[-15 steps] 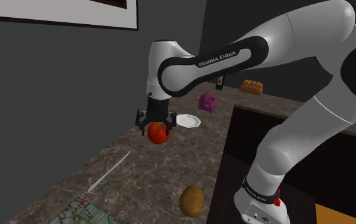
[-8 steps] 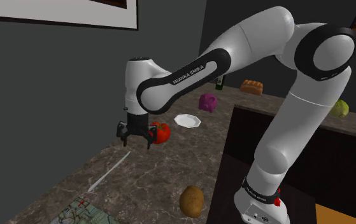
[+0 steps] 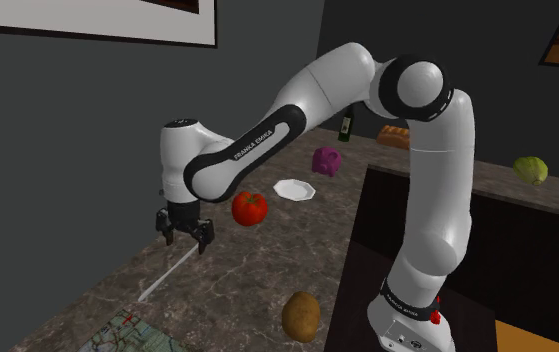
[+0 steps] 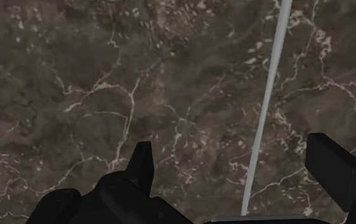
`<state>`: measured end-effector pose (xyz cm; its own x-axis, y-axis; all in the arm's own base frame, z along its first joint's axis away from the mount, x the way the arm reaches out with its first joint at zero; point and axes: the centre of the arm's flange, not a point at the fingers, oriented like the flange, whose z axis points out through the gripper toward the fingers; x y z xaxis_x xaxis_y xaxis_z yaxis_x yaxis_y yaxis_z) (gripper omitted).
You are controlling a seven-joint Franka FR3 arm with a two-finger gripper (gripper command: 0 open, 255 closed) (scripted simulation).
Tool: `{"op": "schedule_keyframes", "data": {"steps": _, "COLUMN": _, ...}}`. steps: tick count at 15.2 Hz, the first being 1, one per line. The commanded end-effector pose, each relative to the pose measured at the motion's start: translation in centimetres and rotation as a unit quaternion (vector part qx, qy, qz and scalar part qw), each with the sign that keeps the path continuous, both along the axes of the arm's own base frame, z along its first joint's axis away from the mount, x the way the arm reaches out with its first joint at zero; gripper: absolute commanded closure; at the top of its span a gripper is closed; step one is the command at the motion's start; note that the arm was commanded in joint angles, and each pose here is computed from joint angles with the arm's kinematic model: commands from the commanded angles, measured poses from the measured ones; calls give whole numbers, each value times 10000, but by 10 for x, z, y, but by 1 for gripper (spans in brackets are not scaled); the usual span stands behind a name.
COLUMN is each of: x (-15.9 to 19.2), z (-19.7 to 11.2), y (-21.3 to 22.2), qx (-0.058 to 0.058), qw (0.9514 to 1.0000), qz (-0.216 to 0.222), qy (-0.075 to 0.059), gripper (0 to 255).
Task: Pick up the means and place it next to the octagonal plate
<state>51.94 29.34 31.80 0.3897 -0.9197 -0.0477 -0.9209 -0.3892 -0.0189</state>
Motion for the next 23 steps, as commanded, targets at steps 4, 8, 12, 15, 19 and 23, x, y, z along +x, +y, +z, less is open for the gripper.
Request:
{"op": "schedule_keyframes", "data": {"steps": 4, "x": 47, "z": -44, "y": 22, "qx": -5, "qw": 9973, "qz": -737, "qy": 74, "gripper": 0}}
{"op": "schedule_keyframes", "data": {"steps": 8, "x": 52, "z": -64, "y": 25, "qx": -4, "qw": 9966, "qz": -815, "qy": 82, "gripper": 0}}
{"op": "schedule_keyframes", "data": {"steps": 12, "x": 52, "z": -85, "y": 26, "qx": -4, "qw": 9966, "qz": -815, "qy": 82, "gripper": 0}}
{"op": "schedule_keyframes", "data": {"steps": 15, "x": 52, "z": -88, "y": 26, "qx": -4, "qw": 9966, "qz": -815, "qy": 82, "gripper": 0}}
{"op": "schedule_keyframes", "data": {"steps": 19, "x": 52, "z": -88, "y": 26, "qx": -4, "qw": 9966, "qz": -815, "qy": 82, "gripper": 0}}
{"op": "schedule_keyframes", "data": {"steps": 23, "x": 52, "z": -88, "y": 26, "qx": -4, "qw": 9966, "qz": -815, "qy": 82, "gripper": 255}}
